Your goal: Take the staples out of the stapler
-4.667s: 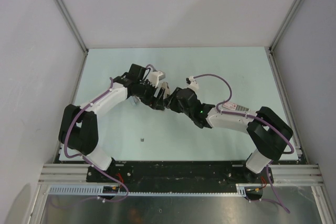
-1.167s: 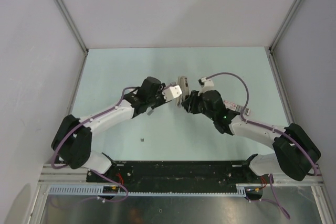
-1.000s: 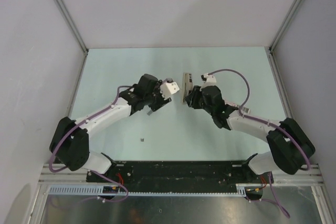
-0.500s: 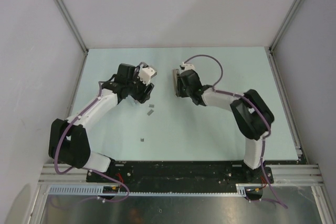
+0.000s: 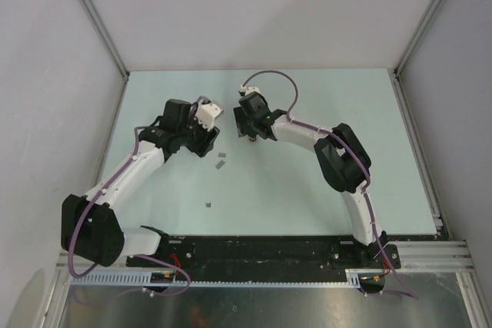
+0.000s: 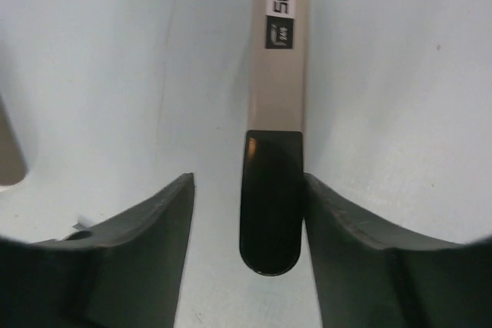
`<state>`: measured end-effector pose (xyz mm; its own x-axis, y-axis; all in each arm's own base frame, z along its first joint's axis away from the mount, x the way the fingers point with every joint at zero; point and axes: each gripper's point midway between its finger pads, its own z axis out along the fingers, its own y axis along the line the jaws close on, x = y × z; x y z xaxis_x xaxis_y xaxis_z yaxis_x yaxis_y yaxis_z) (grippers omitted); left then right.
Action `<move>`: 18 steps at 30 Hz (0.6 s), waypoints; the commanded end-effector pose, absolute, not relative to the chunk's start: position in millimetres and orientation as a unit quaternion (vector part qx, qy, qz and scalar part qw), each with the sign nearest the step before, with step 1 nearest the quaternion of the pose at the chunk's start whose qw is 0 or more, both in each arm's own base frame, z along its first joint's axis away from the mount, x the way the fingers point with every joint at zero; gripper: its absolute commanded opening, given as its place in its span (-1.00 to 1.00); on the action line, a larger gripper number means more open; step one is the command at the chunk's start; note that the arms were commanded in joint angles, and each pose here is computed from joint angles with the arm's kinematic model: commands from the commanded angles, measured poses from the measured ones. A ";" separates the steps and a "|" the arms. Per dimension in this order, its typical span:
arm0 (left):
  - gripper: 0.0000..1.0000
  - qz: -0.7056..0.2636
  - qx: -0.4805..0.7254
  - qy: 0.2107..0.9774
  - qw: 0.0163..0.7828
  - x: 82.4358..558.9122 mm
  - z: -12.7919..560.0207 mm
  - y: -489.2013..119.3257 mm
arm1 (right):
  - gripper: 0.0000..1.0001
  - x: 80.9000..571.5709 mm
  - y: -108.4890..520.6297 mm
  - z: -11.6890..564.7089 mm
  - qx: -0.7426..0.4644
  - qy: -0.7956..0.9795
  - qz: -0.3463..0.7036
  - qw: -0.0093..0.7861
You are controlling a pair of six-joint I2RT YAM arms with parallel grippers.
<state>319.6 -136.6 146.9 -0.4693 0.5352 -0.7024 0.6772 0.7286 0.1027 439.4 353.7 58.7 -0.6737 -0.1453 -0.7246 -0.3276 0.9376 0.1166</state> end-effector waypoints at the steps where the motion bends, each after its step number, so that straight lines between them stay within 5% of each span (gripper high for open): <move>1: 0.24 -0.087 0.354 0.854 0.373 311.4 149.6 -128.8 | 0.39 446.9 351.3 101.3 -0.110 0.896 0.150 0.403; 7: 0.25 -0.092 0.349 0.854 0.375 310.1 152.7 -129.7 | 0.66 446.2 282.7 140.7 -0.039 0.894 0.151 0.420; 18: 0.25 -0.092 0.355 0.847 0.385 305.8 159.4 -129.3 | 0.50 423.5 78.3 105.6 0.180 0.905 -0.041 0.384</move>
